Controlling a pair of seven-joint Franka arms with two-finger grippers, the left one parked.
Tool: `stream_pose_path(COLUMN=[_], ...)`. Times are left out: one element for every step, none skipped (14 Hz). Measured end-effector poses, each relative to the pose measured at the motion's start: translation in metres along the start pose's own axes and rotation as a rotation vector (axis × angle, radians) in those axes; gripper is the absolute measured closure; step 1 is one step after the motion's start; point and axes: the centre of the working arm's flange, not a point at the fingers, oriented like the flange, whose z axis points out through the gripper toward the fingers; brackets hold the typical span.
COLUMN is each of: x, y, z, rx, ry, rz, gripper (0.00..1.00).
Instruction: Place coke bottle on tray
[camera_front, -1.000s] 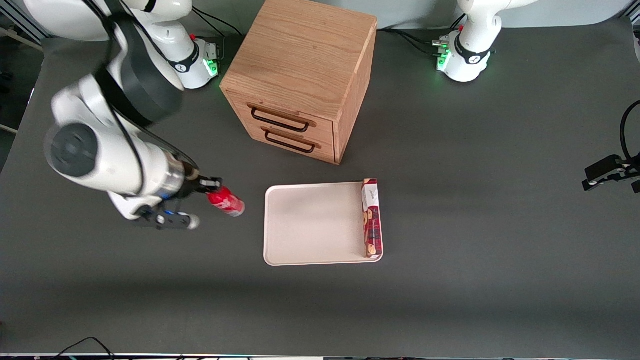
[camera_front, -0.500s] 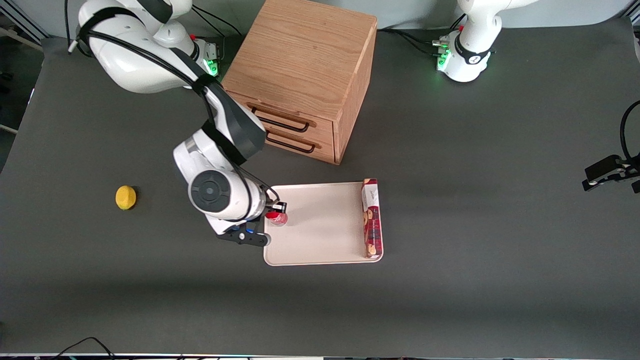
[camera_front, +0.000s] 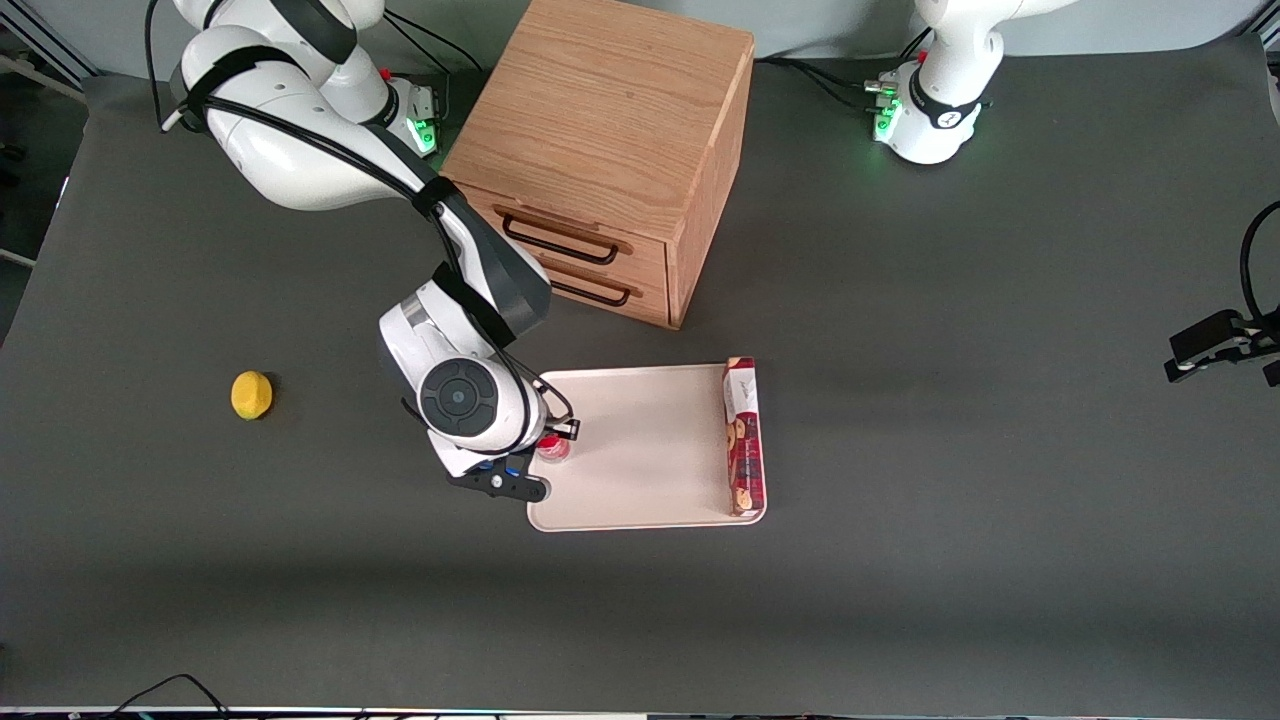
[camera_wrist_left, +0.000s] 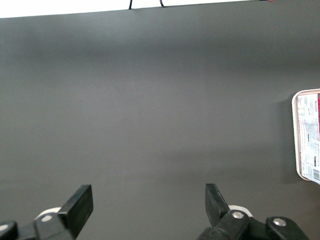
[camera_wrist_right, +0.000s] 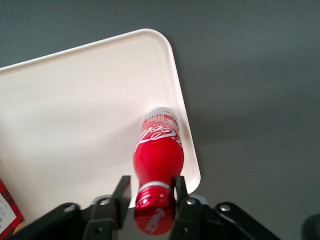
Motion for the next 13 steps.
stream_pose_path(x=[0.0,0.0,-0.001,-0.002,-0.004,-0.009,-0.016,-0.026,-0.037,-0.046,-0.051,-0.054,-0.055], y=[0.0,0.003,0.011,0.024,0.041,0.064,0.093,0.126,0.162,0.2,0.238,0.277,0.315], z=[-0.01,-0.025,-0.046,-0.073,-0.107,-0.145,-0.185,-0.222,-0.256,-0.282,-0.301,-0.31,-0.311], rx=[0.011,0.021,0.021,0.014,0.01,0.001,-0.016,-0.04,-0.058,-0.066,-0.066,-0.06,-0.047], ry=[0.012,0.026,0.037,0.048,0.068,0.087,0.1,0.105,0.101,0.089,0.076,0.063,0.049], rz=[0.001,0.005,0.013,0.023,0.031,0.029,0.022,0.003,-0.025,-0.045,-0.052,-0.053,-0.049], gripper=[0.43,0.32,0.23,0.11,0.02,0.0,0.0,0.0,0.0,0.0,0.0,0.0,0.0])
